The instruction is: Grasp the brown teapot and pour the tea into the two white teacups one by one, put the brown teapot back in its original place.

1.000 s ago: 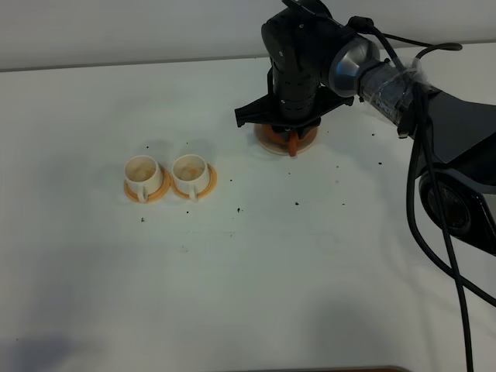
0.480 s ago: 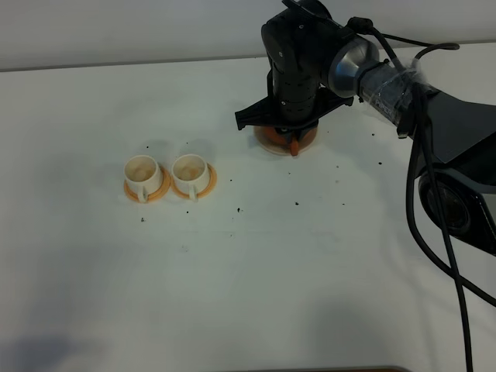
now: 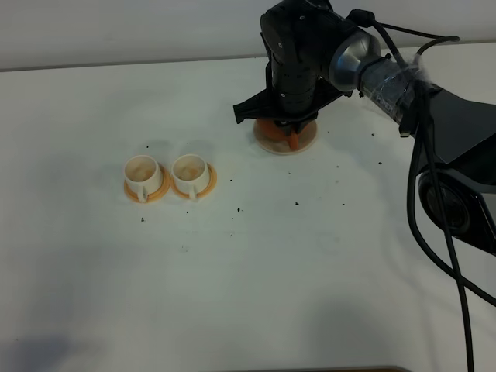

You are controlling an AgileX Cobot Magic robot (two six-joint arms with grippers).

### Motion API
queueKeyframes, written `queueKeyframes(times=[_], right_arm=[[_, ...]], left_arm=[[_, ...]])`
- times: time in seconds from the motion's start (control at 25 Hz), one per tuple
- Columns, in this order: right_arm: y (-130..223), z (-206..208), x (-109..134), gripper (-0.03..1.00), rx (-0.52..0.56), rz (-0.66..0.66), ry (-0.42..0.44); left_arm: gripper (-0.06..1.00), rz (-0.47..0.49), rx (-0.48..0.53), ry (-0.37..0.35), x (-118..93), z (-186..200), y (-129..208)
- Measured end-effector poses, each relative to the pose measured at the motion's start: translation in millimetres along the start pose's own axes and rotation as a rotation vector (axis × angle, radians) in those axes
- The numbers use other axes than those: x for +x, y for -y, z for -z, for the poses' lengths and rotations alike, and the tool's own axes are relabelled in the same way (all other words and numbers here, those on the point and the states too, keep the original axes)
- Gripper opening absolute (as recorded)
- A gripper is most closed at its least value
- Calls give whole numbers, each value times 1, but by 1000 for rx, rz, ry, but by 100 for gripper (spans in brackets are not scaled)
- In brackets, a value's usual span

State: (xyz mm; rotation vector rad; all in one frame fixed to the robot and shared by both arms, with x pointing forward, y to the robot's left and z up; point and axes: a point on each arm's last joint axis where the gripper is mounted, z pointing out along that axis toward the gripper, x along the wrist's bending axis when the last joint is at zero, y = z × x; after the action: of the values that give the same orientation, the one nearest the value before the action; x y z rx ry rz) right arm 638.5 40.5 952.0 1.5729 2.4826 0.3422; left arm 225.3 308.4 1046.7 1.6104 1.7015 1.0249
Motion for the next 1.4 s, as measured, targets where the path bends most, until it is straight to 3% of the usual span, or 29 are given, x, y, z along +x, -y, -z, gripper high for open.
queueKeyframes(times=[0.28, 0.56, 0.8, 1.2, 1.4], right_arm=[[-1, 3, 0, 9, -7, 31, -1], [-3, 30, 7, 9, -53, 197, -7], [4, 64, 39, 9, -121, 397, -12], [32, 77, 110, 9, -173, 738, -26], [44, 82, 136, 9, -212, 848, -12]], left_arm=[[26, 0, 0, 0, 0, 0, 0], [26, 0, 0, 0, 0, 0, 0], [26, 0, 0, 1, 0, 0, 0], [26, 0, 0, 1, 0, 0, 0], [26, 0, 0, 1, 0, 0, 0]])
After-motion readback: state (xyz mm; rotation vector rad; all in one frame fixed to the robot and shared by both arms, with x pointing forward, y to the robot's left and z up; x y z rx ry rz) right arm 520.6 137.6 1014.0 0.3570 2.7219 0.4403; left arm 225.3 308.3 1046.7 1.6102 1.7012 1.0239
